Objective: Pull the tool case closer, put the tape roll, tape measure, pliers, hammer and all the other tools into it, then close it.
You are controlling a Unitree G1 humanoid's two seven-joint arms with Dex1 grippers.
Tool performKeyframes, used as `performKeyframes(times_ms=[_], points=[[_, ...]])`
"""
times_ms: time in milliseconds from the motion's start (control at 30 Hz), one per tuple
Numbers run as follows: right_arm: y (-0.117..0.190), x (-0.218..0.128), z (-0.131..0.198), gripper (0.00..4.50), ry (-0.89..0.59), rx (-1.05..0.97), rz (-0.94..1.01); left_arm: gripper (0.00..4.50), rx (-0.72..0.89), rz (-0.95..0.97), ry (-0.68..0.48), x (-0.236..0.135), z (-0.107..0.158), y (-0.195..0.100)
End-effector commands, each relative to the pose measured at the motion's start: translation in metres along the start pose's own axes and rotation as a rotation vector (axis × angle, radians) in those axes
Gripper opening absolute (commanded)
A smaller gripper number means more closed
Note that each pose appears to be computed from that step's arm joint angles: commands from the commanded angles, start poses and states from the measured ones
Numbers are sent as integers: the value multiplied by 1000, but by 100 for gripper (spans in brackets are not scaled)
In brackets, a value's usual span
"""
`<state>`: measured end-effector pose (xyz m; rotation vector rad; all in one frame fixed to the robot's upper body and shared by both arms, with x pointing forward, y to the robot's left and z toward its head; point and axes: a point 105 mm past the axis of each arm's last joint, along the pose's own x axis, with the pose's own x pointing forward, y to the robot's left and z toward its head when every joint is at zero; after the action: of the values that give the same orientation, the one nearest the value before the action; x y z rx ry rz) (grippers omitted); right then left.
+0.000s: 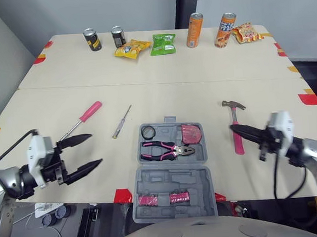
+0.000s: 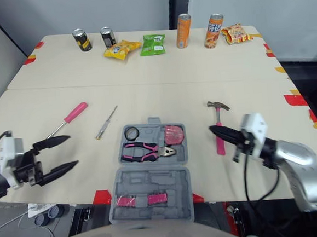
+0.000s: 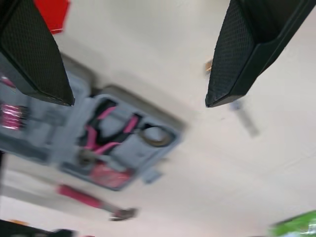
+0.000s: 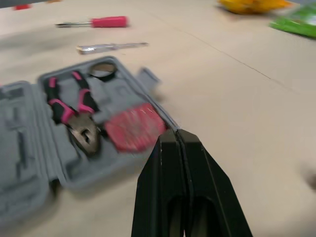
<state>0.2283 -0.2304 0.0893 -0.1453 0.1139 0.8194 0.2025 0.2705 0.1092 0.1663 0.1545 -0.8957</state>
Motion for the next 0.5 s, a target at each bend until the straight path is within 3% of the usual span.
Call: performKeyframes(times_ms=[33,200,333,367,500], points=[[-28,-55,-9,114,-2,19,-210,450,-28,192,-6,-33,-11,17],[-41,-114,-40,286,29,118,-440,450,-134,367,39,-73,-46,21],[-44,-143,-58,426,67,153,-536,450,-152,403,85,-88,-61,20],[-43,-147,-61,448,77,157,-542,450,-153,405,90,-90,-63,20],[-44,-152,-65,448,87,161,-549,450,-140,392,99,-90,-64,20]])
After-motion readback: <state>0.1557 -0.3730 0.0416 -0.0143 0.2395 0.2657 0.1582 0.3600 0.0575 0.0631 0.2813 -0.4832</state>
